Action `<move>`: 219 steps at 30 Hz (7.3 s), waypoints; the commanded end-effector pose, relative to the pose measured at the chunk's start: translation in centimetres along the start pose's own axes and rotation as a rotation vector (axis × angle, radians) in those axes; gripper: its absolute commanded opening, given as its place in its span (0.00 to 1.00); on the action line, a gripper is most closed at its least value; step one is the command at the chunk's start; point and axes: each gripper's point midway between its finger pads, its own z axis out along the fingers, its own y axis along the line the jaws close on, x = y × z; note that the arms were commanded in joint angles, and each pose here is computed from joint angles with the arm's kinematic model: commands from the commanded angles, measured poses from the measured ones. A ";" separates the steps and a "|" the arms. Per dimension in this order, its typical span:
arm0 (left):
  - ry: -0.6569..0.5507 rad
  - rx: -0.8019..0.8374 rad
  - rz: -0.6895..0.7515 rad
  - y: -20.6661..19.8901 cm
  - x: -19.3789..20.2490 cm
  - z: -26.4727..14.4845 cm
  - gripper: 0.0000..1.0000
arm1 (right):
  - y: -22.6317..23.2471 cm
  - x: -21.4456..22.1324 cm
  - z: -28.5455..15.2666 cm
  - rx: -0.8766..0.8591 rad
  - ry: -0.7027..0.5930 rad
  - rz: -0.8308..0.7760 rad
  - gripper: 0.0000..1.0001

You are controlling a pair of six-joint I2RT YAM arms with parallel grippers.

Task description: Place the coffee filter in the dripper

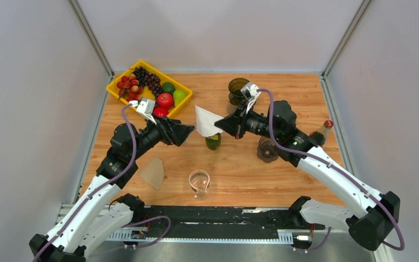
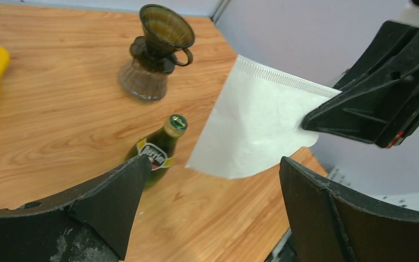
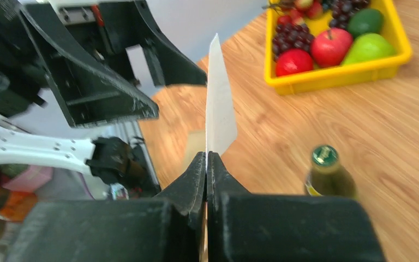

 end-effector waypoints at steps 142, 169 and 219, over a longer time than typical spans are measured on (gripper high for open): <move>0.180 0.771 0.310 -11.4 5.2 -0.1 0.00 | 2.4 2.2 -6.6 -0.102 0.049 -0.305 0.89; 0.187 0.766 0.239 -11.7 4.8 1.1 0.09 | 6.5 0.5 -6.3 -0.316 -0.032 -0.240 0.00; 0.052 -0.209 0.443 -6.3 3.3 11.8 1.00 | -8.7 -0.4 -6.5 0.712 -0.058 0.368 0.00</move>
